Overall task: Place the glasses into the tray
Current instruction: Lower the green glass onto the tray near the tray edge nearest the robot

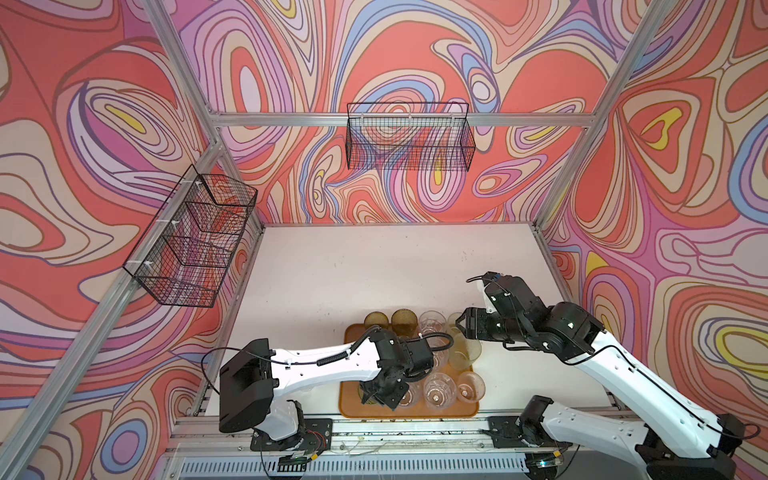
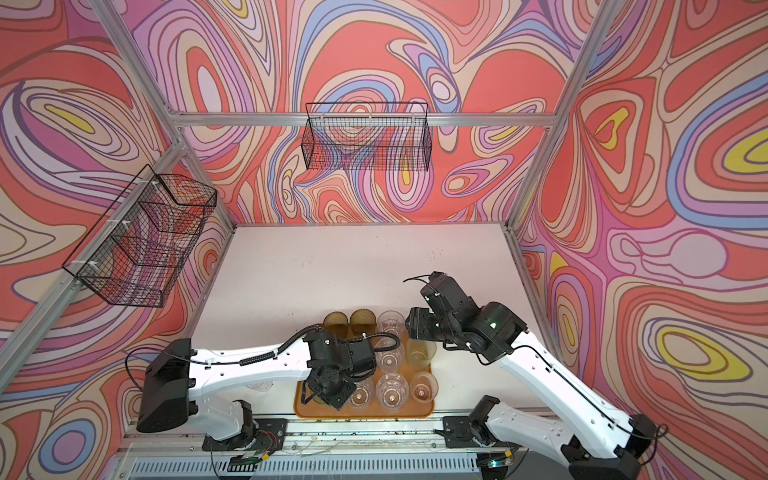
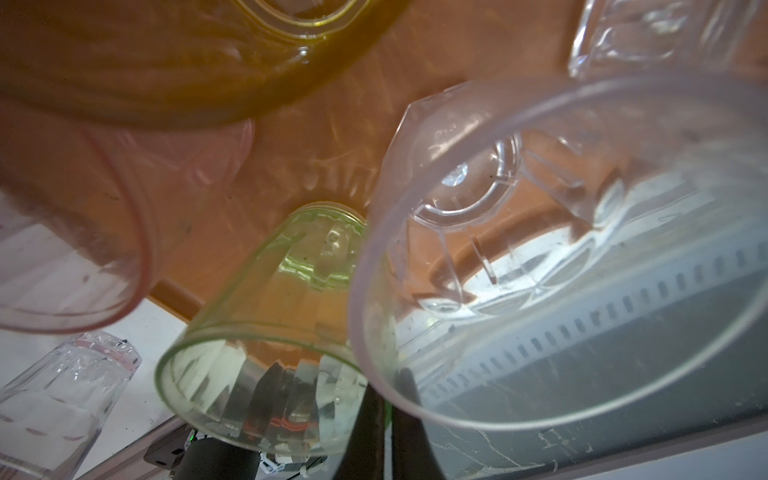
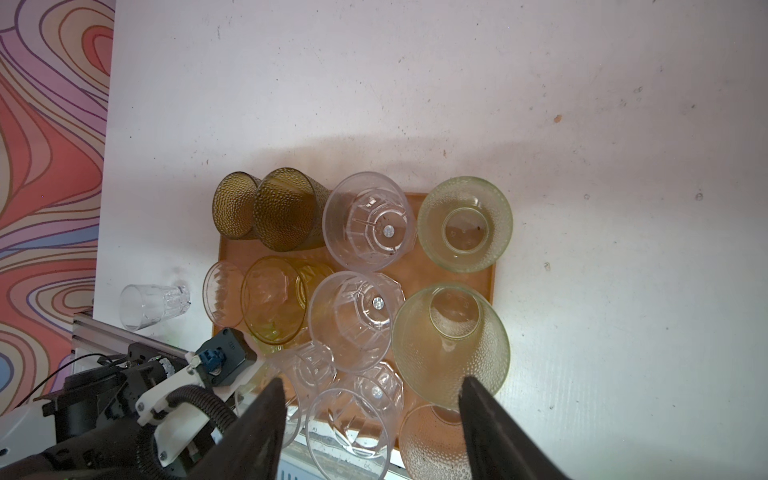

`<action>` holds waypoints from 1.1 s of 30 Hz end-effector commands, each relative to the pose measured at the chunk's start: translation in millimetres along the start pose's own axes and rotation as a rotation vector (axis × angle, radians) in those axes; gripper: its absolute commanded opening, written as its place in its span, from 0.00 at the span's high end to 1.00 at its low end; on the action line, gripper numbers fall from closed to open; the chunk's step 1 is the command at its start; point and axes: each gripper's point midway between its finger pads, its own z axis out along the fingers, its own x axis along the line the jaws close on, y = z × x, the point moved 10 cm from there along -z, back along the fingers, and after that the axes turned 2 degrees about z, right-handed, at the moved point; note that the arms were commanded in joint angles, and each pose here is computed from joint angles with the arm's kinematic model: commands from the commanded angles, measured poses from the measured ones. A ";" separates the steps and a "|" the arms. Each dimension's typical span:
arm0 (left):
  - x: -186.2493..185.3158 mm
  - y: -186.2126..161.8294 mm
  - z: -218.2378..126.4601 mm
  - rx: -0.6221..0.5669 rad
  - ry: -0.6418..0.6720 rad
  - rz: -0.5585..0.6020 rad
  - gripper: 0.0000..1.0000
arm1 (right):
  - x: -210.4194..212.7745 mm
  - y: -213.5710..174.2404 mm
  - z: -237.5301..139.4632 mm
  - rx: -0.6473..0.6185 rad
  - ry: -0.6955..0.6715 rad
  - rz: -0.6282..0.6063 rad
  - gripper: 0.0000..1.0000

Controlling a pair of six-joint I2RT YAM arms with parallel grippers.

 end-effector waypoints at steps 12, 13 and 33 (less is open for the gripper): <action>-2.9 2.0 -12.6 -0.027 -0.003 0.001 0.82 | -4.2 -0.7 0.1 -0.011 -0.020 0.006 0.32; -2.6 1.6 -14.9 -0.030 -0.003 0.001 0.81 | -3.8 -0.6 0.5 -0.009 -0.019 0.007 0.32; 21.9 -9.2 -57.6 -0.118 0.057 -0.098 0.81 | -4.1 -1.0 1.4 -0.016 -0.011 -0.007 0.32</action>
